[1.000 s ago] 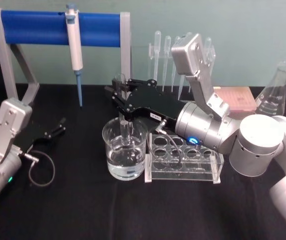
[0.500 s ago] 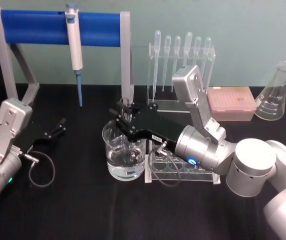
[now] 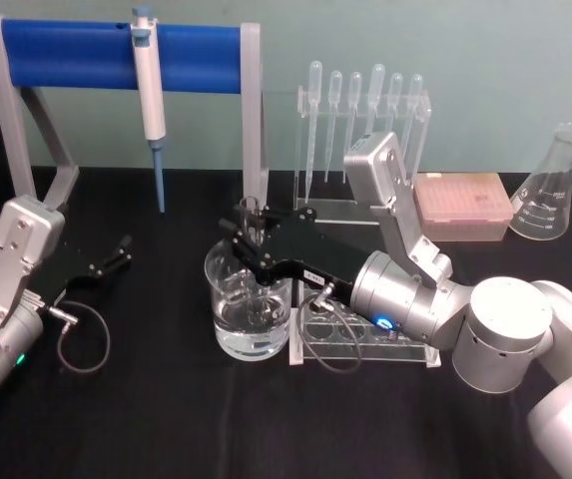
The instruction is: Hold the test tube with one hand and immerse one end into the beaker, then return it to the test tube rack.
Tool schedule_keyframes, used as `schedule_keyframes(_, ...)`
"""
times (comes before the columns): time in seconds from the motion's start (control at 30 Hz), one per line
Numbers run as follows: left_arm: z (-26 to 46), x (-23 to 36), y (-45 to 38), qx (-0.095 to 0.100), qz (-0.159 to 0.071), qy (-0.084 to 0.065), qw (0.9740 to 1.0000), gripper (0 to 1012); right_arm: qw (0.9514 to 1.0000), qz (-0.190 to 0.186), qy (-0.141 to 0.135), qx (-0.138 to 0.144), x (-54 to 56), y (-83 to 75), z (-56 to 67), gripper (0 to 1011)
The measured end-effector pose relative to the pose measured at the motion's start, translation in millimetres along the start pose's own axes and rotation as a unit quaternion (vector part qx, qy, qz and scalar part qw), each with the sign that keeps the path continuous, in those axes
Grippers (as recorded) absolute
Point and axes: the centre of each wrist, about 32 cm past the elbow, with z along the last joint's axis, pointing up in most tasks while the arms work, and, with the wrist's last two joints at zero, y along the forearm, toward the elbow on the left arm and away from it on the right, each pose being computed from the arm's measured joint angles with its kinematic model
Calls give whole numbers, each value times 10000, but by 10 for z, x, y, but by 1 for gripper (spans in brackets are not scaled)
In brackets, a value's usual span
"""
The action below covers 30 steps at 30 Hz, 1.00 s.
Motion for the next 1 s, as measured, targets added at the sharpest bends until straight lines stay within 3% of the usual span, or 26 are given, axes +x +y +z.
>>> schedule_keyframes(1.0,0,0,0,0,0,0,10000,1000,10000,-1,5,5,0,-2,5,224)
